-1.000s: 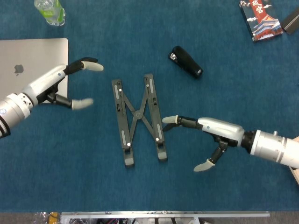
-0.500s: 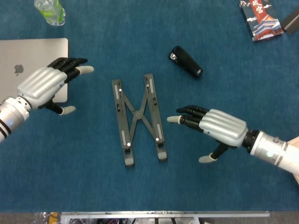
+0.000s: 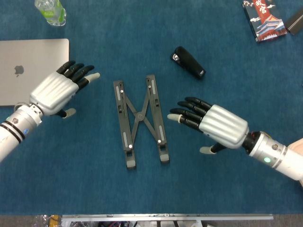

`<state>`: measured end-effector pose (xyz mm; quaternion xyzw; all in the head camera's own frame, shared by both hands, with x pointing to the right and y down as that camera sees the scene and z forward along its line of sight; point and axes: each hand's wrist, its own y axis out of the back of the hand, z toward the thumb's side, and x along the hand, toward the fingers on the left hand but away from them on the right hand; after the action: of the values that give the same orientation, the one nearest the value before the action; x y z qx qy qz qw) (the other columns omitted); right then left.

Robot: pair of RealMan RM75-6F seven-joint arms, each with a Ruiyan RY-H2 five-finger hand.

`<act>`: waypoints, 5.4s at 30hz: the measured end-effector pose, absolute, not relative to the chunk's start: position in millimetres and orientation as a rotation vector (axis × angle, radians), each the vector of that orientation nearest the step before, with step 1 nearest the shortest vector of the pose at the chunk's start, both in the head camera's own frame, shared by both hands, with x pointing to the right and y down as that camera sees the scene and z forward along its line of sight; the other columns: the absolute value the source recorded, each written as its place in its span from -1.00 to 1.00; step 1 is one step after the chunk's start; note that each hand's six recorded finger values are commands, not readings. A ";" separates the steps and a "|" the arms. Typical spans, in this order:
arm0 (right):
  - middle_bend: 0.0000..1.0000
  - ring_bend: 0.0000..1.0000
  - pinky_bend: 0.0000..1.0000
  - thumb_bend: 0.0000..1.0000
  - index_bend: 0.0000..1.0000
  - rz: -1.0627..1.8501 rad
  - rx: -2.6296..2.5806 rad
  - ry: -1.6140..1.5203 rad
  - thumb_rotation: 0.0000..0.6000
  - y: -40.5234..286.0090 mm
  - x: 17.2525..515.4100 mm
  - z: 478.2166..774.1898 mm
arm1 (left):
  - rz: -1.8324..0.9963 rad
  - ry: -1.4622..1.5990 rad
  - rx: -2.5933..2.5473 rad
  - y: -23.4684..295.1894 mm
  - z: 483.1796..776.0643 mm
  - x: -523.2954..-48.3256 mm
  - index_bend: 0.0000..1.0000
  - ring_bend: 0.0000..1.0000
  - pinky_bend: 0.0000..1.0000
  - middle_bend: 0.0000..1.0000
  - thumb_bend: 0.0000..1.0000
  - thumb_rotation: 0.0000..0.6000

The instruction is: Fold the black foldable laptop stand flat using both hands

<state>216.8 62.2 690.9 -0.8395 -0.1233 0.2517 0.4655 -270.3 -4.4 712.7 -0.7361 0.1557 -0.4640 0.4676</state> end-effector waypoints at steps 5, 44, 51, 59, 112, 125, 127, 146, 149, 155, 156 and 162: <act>-0.86 -1.00 -0.85 -1.00 -0.98 0.576 -1.952 -0.318 1.00 57.5 211.0 693.3 | -1.145 0.364 -1.820 -0.4 721.1 -259.7 -0.97 -1.00 -1.00 -1.00 -0.57 1.00; -1.00 -1.00 -0.90 -1.00 -1.00 0.574 -1.812 -0.258 1.00 44.6 172.6 755.1 | -1.173 0.408 -2.039 13.7 754.5 -215.3 -0.97 -1.00 -1.00 -1.00 -0.57 1.00; -1.00 -1.00 -0.90 -1.00 -1.00 0.566 -1.797 -0.266 1.00 40.8 165.2 762.0 | -1.175 0.434 -2.079 14.0 756.4 -209.3 -0.97 -1.00 -1.00 -1.00 -0.57 1.00; -1.00 -1.00 -0.90 -1.00 -1.00 0.569 -1.799 -0.267 1.00 38.8 158.4 768.9 | -1.173 0.438 -2.125 16.8 764.8 -196.3 -0.97 -1.00 -1.00 -1.00 -0.57 1.00; -1.00 -1.00 -0.90 -0.88 -1.00 0.566 -1.826 -0.284 1.00 34.7 122.1 787.2 | -1.162 0.411 -2.159 9.4 785.5 -183.6 -0.97 -1.00 -1.00 -1.00 -0.49 1.00; -1.00 -1.00 -0.90 -0.82 -1.00 0.560 -1.824 -0.289 1.00 35.8 117.7 789.4 | -1.165 0.412 -2.174 10.3 786.3 -184.9 -0.97 -1.00 -1.00 -1.00 -0.41 1.00; -1.00 -1.00 -0.90 -0.82 -1.00 0.559 -1.826 -0.292 1.00 35.7 117.2 789.2 | -1.164 0.414 -2.176 10.1 786.0 -185.2 -0.97 -1.00 -1.00 -1.00 -0.41 1.00; -1.00 -1.00 -0.90 -0.82 -1.00 0.552 -1.831 -0.298 1.00 35.3 115.5 788.0 | -1.187 0.437 -2.143 3.5 783.8 -200.5 -0.97 -1.00 -1.00 -1.00 -0.41 1.00; -1.00 -1.00 -0.90 -0.83 -1.00 0.550 -1.835 -0.299 1.00 35.7 114.9 787.9 | -1.191 0.433 -2.135 3.6 784.6 -203.3 -0.97 -1.00 -1.00 -1.00 -0.41 1.00; -1.00 -1.00 -0.90 -0.83 -1.00 0.551 -1.838 -0.301 1.00 35.6 114.6 787.6 | -1.191 0.445 -2.140 4.9 787.6 -204.5 -0.97 -1.00 -1.00 -1.00 -0.41 1.00; -1.00 -1.00 -0.90 -0.83 -1.00 0.551 -1.838 -0.302 1.00 35.5 114.4 787.5 | -1.189 0.448 -2.141 5.0 788.1 -204.1 -0.97 -1.00 -1.00 -1.00 -0.41 1.00; -1.00 -1.00 -0.90 -0.83 -1.00 0.549 -1.840 -0.305 1.00 34.8 112.8 786.7 | -1.176 0.451 -2.153 7.1 790.2 -200.7 -0.98 -1.00 -1.00 -1.00 -0.41 1.00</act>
<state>112.8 34.8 786.7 -0.7817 -0.1298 0.2333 0.5635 -200.7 7.1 790.2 -0.8184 0.1713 -0.4469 0.3180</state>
